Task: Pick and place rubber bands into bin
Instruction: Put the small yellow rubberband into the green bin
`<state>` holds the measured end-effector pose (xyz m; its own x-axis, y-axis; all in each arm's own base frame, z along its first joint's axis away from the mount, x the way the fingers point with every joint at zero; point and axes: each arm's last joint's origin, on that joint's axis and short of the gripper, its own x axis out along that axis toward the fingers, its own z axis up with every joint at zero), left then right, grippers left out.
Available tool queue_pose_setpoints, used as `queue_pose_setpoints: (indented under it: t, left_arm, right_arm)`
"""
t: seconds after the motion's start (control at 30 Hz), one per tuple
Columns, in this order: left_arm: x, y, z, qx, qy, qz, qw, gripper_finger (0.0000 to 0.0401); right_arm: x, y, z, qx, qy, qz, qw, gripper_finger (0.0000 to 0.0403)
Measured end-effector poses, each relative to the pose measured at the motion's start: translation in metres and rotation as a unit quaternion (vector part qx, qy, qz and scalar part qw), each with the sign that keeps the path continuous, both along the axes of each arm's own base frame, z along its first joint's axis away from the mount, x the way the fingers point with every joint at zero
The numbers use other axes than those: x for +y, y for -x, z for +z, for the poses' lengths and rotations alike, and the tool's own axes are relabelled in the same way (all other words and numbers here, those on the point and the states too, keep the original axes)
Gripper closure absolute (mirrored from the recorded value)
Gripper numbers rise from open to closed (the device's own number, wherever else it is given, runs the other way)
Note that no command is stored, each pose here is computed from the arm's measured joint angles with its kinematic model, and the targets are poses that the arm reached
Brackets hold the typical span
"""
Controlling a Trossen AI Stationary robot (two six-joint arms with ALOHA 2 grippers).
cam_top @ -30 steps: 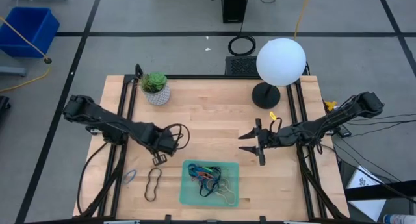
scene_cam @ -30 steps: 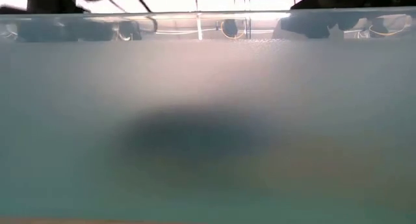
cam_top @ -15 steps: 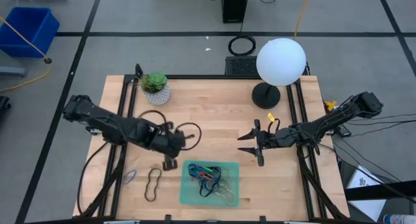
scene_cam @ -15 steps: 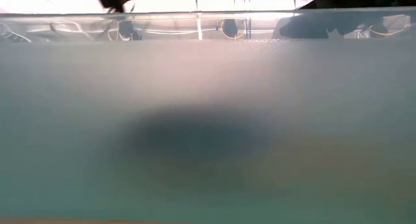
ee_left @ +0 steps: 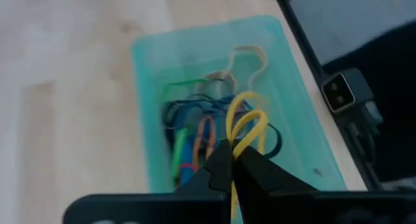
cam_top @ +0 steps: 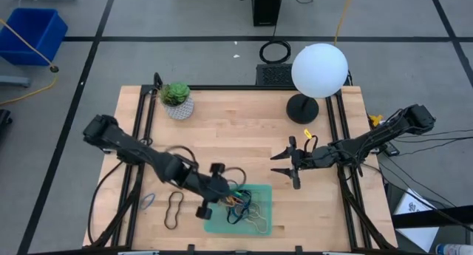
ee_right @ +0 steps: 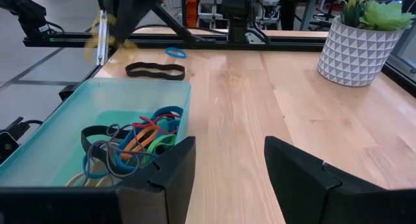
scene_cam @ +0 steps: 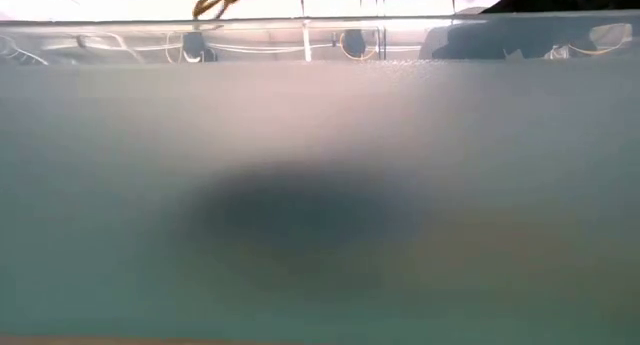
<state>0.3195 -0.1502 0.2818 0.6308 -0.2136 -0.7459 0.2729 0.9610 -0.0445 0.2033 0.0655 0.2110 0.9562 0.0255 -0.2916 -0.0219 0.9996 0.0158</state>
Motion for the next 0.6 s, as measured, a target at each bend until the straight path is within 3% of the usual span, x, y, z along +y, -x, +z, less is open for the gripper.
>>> queue_pose_setpoints:
  t: [0.23, 0.47, 0.6]
  left_arm:
    - [-0.013, -0.023, -0.044, 0.045, 0.008, -0.013, 0.999, 0.0385]
    - [-0.018, -0.033, -0.073, 0.083, 0.018, 0.022, 0.996, 0.0396]
    - [-0.019, -0.035, -0.083, 0.103, 0.038, 0.062, 0.992, 0.0379]
  right_arm:
    - [0.0, 0.0, 0.0, 0.001, -0.001, 0.0, 1.0, 0.0223]
    - [0.0, 0.0, 0.0, 0.002, -0.001, 0.0, 1.0, 0.0226]
    - [0.0, 0.0, 0.0, 0.003, -0.006, -0.002, 1.0, 0.0223]
